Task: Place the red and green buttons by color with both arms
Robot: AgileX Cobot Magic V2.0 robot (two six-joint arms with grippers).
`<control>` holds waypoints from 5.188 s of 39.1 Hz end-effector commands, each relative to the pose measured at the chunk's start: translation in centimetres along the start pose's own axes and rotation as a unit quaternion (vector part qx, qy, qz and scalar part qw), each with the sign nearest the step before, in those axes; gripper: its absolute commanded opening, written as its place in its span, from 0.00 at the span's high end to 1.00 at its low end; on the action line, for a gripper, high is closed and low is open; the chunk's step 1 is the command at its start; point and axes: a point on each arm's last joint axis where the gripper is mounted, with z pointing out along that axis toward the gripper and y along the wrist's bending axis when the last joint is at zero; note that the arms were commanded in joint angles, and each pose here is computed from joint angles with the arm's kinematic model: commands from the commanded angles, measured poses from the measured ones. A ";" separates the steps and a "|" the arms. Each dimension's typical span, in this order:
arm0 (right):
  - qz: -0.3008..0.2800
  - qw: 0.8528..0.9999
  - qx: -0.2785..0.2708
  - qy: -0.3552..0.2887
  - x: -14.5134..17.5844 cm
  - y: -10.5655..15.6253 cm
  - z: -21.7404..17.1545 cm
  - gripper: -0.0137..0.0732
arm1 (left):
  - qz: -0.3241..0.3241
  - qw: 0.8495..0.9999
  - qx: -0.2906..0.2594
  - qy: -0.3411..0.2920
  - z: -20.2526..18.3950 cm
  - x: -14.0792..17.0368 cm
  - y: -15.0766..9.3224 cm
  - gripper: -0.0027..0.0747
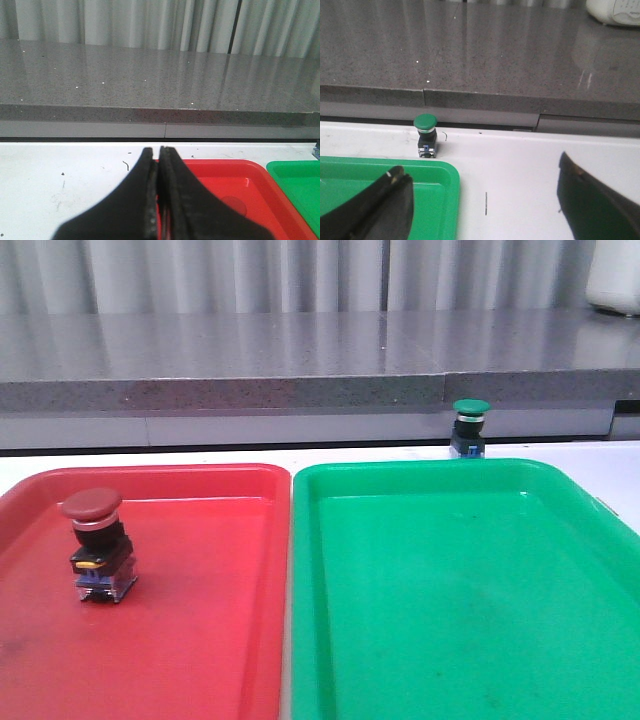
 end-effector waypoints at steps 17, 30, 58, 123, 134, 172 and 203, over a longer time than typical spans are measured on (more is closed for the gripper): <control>0.028 0.983 -0.060 0.169 -3.9 5.2 17.1 0.15 | -0.008 0.999 0.009 -0.052 -0.5 -1.4 -0.2 0.99; 0.065 0.970 -0.056 0.228 -3.7 6.7 24.7 0.15 | -0.008 0.999 0.009 -0.052 -0.5 -1.4 -0.2 0.99; 0.074 0.971 -0.054 0.219 -4.2 7.0 28.9 0.69 | -0.008 0.999 0.009 -0.052 -0.5 -1.4 -0.2 0.99; 0.046 0.962 -0.162 0.217 -0.3 11.2 8.7 0.26 | -0.008 0.999 0.009 -0.052 -0.5 -1.4 -0.2 0.99; 0.014 0.979 -0.121 0.161 -7.4 8.1 7.4 0.72 | -0.008 0.999 0.009 -0.052 -0.5 -1.4 -0.2 0.99; 0.021 0.996 -0.048 -0.070 3.6 0.5 -11.1 0.97 | -0.008 0.999 0.009 -0.052 -0.5 -1.4 -0.2 0.99; 0.023 0.994 -0.049 -0.096 3.6 0.4 -12.0 0.97 | -0.008 0.999 0.009 -0.052 -0.5 -1.4 -0.2 0.99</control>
